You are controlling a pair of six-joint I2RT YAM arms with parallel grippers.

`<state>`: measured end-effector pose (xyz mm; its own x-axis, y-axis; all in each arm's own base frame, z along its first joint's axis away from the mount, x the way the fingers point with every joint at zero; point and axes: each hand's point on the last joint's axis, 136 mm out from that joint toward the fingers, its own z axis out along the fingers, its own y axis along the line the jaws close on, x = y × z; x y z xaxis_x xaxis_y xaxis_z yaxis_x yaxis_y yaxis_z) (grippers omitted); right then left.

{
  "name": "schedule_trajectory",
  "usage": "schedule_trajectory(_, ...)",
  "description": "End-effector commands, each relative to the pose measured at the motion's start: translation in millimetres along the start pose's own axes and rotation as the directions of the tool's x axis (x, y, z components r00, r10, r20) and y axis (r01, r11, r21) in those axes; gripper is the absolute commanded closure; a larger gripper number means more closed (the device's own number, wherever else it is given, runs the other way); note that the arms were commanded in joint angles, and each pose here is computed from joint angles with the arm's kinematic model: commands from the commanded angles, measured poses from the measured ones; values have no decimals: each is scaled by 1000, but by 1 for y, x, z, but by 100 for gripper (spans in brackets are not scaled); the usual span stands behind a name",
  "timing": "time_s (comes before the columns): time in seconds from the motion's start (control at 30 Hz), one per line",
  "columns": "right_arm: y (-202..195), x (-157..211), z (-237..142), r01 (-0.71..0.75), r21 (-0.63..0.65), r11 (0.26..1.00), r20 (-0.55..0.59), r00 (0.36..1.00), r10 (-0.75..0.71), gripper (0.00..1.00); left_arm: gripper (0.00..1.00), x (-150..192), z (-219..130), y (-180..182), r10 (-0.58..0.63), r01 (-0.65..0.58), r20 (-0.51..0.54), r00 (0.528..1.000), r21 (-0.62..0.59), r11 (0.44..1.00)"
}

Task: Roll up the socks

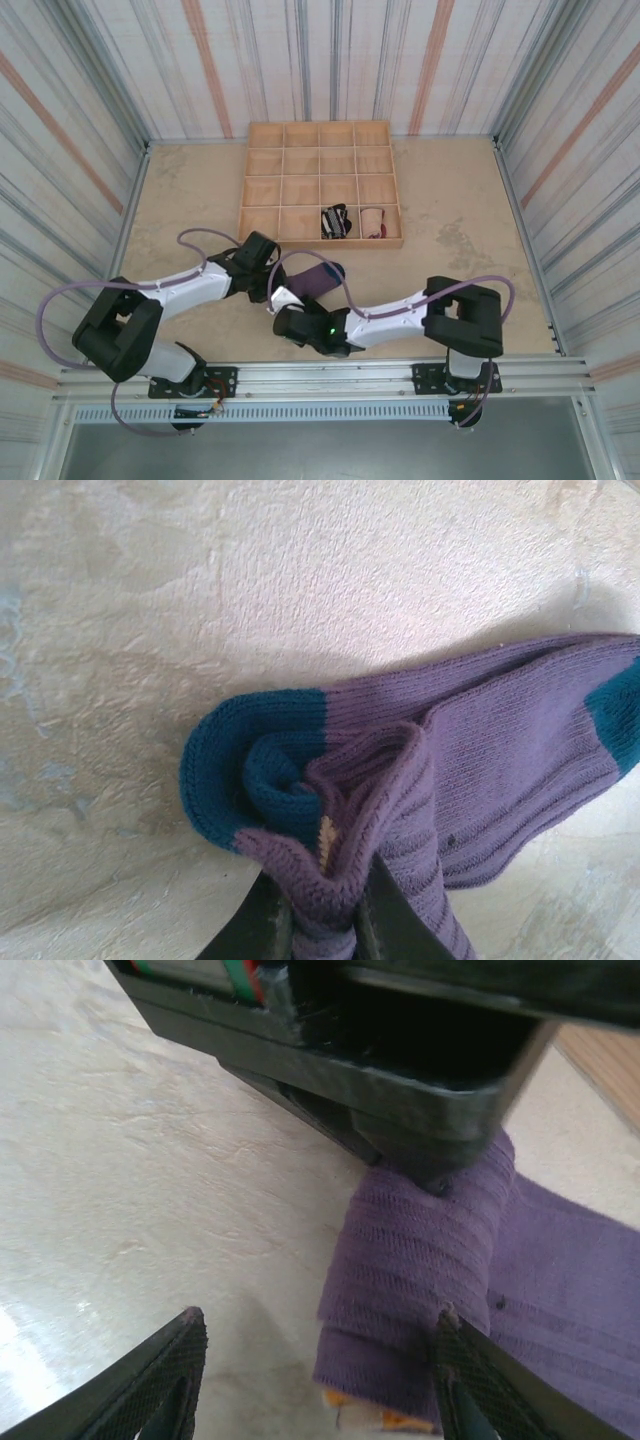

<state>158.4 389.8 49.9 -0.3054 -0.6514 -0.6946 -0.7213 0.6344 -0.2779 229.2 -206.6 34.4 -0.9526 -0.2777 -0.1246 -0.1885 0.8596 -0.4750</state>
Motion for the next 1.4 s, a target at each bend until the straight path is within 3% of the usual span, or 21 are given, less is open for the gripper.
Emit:
schedule_trajectory(0.0,-12,2,7,106,148,983,-7,994,-106,39,100,22,1,33,-41,34,-74,996,-99,994)
schedule_trajectory(0.2,-15,17,19,158,215,964,-41,987,-153,43,100,27,-1,37,-42,34,-85,996,-93,995)
schedule_trajectory(0.33,-14,24,26,172,226,959,-59,985,-163,51,100,30,-3,39,-39,31,-86,996,-86,996)
schedule_trajectory(0.53,-15,37,35,121,199,973,-75,991,-108,89,92,31,-6,40,-34,28,-83,996,-75,997)
schedule_trajectory(0.63,-14,43,36,84,157,984,-76,994,-73,99,72,29,-9,38,-37,35,-67,997,-37,999)
schedule_trajectory(0.7,-13,48,36,63,125,990,-80,995,-54,100,57,27,-12,35,-27,27,-48,998,0,1000)
schedule_trajectory(0.77,-13,52,37,45,95,994,-86,996,-36,100,36,25,-18,31,-14,14,-13,1000,37,999)
schedule_trajectory(0.87,-11,57,39,6,43,999,-105,995,-2,100,21,23,-25,32,-21,19,17,1000,82,996)
schedule_trajectory(1.07,-6,58,40,-119,-106,987,-135,985,105,100,17,20,-36,30,-35,17,79,996,223,975)
schedule_trajectory(1.37,-13,52,44,-299,-239,924,-201,946,255,100,16,20,-50,49,-68,36,135,988,230,972)
